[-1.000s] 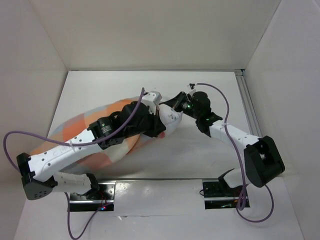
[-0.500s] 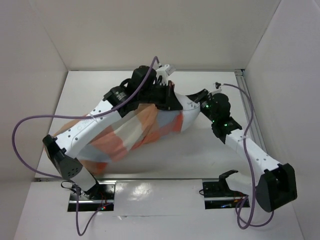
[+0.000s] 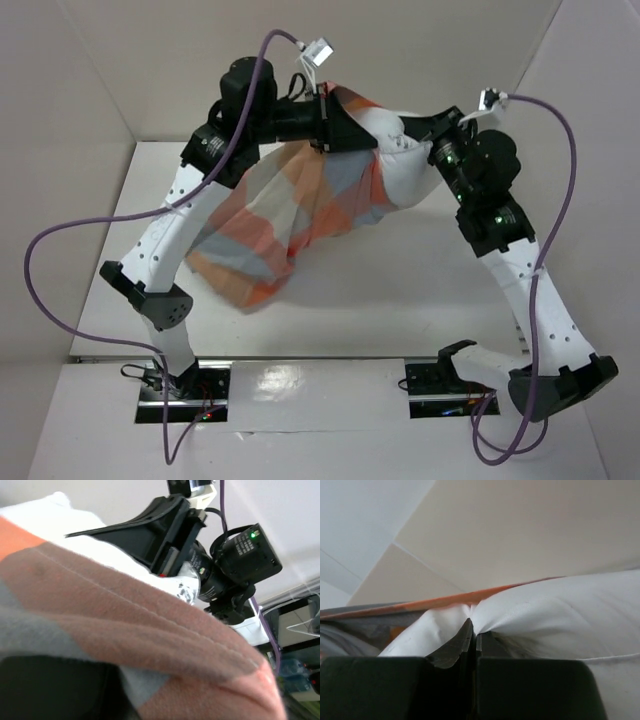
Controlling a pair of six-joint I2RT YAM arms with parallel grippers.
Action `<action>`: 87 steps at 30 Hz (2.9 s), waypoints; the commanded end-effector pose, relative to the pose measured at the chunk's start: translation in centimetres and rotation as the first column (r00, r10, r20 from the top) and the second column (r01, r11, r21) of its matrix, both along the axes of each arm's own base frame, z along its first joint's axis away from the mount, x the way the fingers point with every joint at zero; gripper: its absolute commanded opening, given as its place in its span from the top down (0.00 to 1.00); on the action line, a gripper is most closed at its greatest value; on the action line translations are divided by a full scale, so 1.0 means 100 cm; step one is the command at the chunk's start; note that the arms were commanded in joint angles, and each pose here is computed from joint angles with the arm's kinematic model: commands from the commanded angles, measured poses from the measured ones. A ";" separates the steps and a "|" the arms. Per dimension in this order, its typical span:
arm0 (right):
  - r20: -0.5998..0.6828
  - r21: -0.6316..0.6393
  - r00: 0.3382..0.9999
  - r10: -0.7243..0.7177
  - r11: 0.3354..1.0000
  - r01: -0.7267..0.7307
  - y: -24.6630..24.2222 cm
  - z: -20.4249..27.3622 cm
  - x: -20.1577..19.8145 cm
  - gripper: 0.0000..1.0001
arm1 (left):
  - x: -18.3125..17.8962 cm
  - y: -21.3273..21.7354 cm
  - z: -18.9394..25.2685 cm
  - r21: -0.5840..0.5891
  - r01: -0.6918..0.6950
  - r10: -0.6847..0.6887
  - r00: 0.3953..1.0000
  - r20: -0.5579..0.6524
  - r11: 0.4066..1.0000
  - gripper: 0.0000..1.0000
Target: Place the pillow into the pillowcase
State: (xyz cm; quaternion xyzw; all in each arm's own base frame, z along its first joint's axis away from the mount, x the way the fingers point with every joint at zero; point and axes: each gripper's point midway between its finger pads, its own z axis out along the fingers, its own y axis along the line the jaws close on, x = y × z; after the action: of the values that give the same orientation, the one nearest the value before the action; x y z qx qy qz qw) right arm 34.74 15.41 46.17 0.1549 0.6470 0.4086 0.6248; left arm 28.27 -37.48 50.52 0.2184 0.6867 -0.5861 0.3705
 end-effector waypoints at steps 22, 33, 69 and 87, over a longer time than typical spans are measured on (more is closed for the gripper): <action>-0.166 -0.239 0.946 0.278 0.919 -0.312 0.101 -0.034 0.144 1.00 | 0.046 0.192 0.143 -0.455 -0.101 0.193 0.968 0.160 0.885 1.00; -0.028 -0.244 0.938 0.346 0.907 -0.342 0.100 0.021 0.110 0.85 | 0.054 0.192 0.126 -0.439 -0.083 0.154 0.980 0.129 0.895 1.00; 0.033 0.077 0.748 0.663 0.744 -0.663 0.139 -0.008 0.110 0.05 | 0.031 0.202 0.129 -0.415 -0.111 0.184 0.973 0.141 0.903 1.00; -0.060 0.067 0.711 0.701 0.713 -0.698 0.163 -0.034 0.142 0.68 | 0.025 0.198 0.127 -0.412 -0.092 0.165 0.975 0.146 0.907 1.00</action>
State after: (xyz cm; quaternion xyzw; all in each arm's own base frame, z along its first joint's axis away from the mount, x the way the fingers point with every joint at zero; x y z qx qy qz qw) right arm 50.79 31.56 40.29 -0.0406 0.6813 0.6197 0.3875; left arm 35.98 -17.73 58.45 0.0676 0.5908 -0.6796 0.4295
